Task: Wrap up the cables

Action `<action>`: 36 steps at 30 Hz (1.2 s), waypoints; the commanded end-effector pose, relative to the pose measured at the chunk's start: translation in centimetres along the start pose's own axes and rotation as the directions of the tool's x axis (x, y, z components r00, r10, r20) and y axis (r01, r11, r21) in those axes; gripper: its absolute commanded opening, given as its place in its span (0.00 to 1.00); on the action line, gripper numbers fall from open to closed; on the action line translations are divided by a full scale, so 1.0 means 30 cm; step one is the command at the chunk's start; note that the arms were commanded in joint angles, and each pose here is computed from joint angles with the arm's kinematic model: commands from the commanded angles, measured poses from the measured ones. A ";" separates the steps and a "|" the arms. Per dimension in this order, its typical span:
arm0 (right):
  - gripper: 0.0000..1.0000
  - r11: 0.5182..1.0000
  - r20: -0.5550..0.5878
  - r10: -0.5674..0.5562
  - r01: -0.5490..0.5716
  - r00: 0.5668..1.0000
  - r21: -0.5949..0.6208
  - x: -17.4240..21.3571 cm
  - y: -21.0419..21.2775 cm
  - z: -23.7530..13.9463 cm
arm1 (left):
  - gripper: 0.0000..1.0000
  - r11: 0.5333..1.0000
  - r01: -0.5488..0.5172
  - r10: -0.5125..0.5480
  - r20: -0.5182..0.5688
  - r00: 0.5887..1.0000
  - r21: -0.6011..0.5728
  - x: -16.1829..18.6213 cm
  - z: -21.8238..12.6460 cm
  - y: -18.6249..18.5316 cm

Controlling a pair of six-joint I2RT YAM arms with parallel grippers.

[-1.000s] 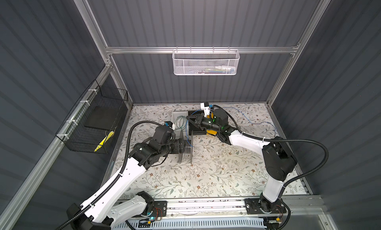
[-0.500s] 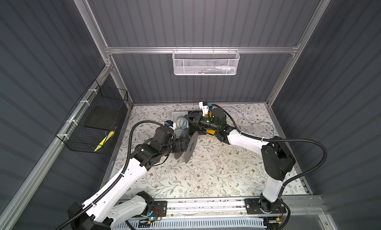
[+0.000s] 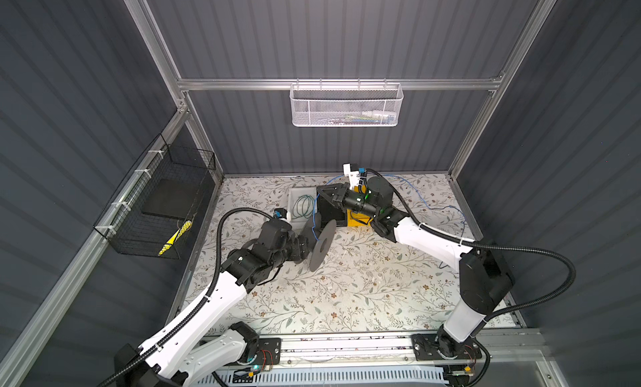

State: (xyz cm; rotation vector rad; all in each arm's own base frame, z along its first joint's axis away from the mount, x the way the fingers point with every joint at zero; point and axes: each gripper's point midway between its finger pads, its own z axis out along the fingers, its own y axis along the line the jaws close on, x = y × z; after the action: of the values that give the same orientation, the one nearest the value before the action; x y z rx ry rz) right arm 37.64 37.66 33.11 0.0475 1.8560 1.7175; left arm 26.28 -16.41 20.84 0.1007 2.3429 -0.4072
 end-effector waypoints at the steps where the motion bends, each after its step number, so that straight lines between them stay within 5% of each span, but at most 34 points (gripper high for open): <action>1: 0.00 1.000 0.024 -0.011 0.011 1.000 -0.010 -0.032 0.033 -0.038 | 0.78 0.999 -0.042 0.042 0.011 0.999 0.005 -0.032 0.024 -0.009; 7: 0.00 1.000 0.015 -0.014 0.014 1.000 -0.020 -0.028 0.061 -0.031 | 0.74 0.998 -0.067 0.068 -0.041 0.997 0.019 -0.009 0.106 -0.018; 16: 0.00 1.000 0.010 -0.010 0.010 1.000 -0.014 -0.031 0.035 -0.003 | 0.46 0.999 0.028 -0.025 -0.069 0.997 0.047 0.023 0.155 -0.031; 27: 0.00 1.000 0.008 -0.003 0.003 1.000 -0.003 -0.037 -0.004 0.035 | 0.24 0.992 0.113 -0.107 -0.104 0.989 0.059 0.029 0.142 -0.047; 36: 0.00 1.000 0.018 0.007 -0.008 1.000 0.024 -0.036 -0.039 0.053 | 0.21 0.987 0.149 -0.140 -0.136 0.981 0.059 0.044 0.137 -0.053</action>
State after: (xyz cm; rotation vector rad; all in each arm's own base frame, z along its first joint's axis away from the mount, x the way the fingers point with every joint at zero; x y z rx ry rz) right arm 39.30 37.99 32.36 0.0773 1.8801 1.6957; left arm 27.92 -19.30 16.64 0.0234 2.4659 -0.5424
